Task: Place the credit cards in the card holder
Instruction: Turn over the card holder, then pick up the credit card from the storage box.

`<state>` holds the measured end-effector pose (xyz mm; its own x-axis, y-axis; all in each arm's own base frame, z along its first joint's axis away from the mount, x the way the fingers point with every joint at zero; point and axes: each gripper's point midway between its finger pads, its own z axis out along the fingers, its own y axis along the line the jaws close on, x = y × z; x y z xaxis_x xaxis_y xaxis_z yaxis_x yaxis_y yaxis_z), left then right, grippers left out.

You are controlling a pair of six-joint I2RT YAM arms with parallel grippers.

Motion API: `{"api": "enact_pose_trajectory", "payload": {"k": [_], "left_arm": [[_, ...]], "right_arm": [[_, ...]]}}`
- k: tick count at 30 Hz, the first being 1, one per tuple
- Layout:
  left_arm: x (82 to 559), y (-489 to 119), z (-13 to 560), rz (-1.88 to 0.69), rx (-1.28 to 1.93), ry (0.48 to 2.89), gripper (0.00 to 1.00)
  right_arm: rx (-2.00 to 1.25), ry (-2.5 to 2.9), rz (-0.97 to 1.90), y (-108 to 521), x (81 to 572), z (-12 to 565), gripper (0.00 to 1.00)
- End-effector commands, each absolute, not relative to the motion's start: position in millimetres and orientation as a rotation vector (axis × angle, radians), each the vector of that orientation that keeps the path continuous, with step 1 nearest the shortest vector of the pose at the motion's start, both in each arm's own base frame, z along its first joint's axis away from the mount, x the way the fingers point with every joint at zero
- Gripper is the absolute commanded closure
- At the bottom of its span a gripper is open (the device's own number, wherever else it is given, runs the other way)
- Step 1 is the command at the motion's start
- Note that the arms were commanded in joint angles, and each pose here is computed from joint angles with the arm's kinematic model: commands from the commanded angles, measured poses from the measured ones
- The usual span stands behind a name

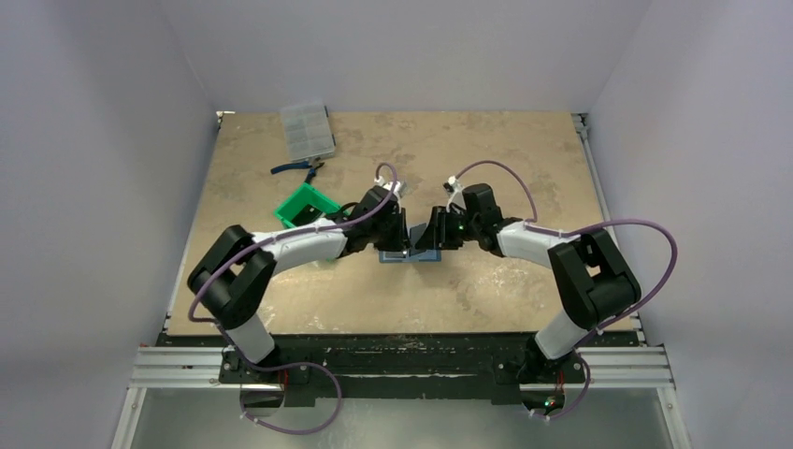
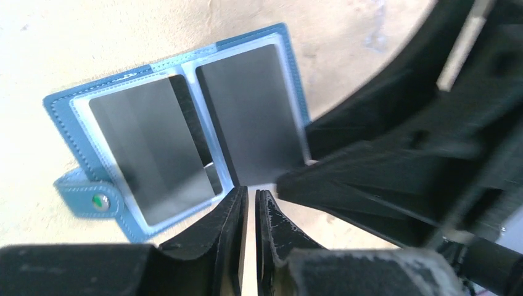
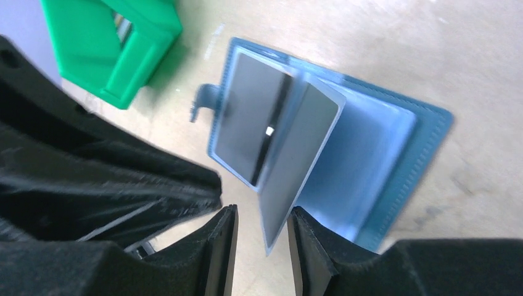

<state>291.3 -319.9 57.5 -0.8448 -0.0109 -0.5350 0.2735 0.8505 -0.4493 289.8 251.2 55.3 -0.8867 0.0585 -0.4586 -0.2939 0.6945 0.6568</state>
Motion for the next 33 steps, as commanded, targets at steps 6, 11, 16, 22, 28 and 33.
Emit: {"api": "enact_pose_trajectory", "payload": {"k": [6,11,16,22,28,33], "left_arm": [[280,-264,169,-0.689,0.132,2.31,0.8],[275,-202,200,-0.573,0.015,2.267,0.77],[276,-146,216,-0.425,-0.053,2.255,0.58],[295,-106,205,-0.292,-0.074,2.302,0.35],[332,-101,167,-0.247,-0.022,2.397,0.11],[361,-88,125,-0.064,0.066,2.479,0.09]], "right_arm": [[-0.349,2.375,1.086,300,304,82,0.55],[-0.391,2.4,1.159,324,310,74,0.52],[-0.423,2.351,1.197,326,306,92,0.5],[-0.376,2.34,1.183,303,302,91,0.49],[-0.372,2.341,1.191,297,298,86,0.49],[-0.384,2.312,1.224,299,295,93,0.49]]}}
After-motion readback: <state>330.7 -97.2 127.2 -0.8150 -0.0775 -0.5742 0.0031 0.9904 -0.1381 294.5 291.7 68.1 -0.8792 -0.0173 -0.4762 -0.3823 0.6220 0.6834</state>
